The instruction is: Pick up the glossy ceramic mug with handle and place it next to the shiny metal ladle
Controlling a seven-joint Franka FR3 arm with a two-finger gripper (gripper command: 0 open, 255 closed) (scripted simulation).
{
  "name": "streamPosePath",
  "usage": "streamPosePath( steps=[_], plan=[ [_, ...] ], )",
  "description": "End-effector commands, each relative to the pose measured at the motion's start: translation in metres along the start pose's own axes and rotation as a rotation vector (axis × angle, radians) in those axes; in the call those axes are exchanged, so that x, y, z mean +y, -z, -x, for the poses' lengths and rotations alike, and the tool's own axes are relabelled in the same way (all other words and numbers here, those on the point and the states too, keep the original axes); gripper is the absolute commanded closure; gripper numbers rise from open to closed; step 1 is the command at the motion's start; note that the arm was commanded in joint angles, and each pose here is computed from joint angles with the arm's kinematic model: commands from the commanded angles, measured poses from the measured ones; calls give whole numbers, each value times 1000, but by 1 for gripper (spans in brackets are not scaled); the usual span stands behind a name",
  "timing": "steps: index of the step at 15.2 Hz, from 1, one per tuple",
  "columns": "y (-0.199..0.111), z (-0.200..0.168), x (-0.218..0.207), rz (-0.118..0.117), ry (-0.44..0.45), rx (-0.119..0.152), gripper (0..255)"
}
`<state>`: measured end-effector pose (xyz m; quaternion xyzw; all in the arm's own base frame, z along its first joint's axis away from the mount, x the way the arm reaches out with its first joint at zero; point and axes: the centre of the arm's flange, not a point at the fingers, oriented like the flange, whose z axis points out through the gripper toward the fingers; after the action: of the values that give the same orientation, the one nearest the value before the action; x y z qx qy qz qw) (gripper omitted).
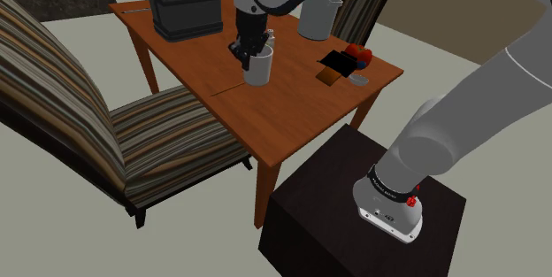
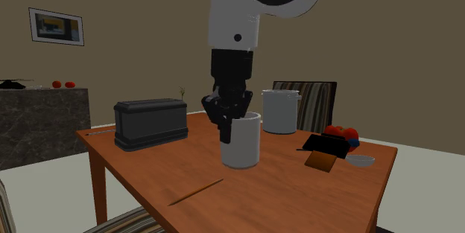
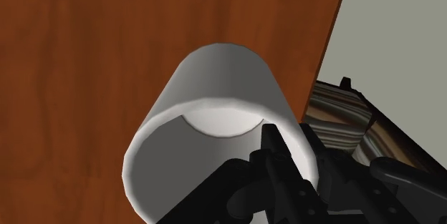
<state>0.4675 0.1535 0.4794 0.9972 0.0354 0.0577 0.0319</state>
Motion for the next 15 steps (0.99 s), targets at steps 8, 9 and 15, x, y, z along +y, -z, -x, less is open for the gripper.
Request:
streamPosePath(
  steps=[8,9,15],
  plan=[
    [40,2,14,0,0,0,255],
    [40,10,25,0,0,0,255],
    [41,53,91,0,0,0,255]
  ],
)
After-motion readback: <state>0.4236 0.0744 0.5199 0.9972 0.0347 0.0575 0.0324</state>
